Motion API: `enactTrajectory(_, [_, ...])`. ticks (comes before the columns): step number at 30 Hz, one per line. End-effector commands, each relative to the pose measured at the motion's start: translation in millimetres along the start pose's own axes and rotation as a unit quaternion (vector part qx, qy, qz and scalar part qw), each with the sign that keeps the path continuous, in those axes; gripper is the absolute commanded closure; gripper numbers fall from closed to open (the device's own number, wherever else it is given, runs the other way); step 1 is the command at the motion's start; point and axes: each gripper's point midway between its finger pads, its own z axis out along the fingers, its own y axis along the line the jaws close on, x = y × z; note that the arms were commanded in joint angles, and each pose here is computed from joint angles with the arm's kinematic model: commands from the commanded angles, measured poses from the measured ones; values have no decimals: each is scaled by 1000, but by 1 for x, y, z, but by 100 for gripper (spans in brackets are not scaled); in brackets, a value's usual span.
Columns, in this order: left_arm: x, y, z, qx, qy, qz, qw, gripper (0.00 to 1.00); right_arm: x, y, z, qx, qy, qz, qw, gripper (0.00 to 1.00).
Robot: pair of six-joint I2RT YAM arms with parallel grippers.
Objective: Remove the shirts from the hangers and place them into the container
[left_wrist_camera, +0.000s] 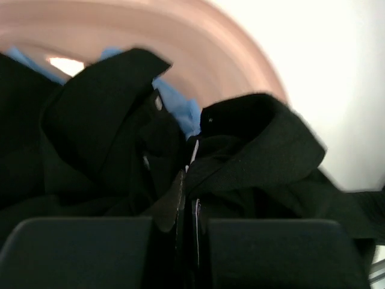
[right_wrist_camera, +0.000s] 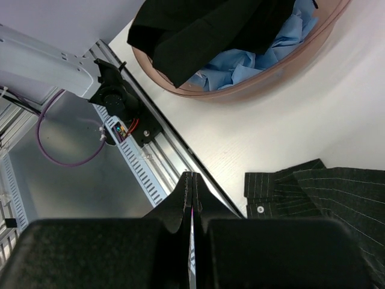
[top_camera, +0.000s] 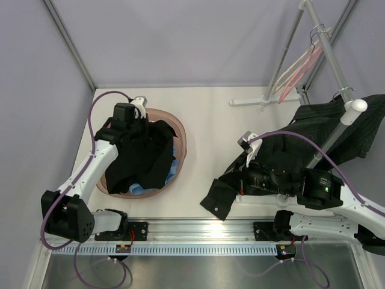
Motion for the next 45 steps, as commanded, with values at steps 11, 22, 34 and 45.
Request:
enactTrajectory(11, [14,25,-31,-72,-23,7,997,67,13,-13,2,22,1,9,1000,100])
enactTrajectory(22, [-139,-132,-180,204,-263,137,933,46,85,-40,30,54,68,46,995,100])
enactTrajectory(34, [-127,-315,-179,350,-233,280,863,46,134,-50,61,64,106,99,987,100])
enactTrajectory(45, [-69,-387,-175,491,-180,319,790,46,171,-53,76,53,130,124,982,100])
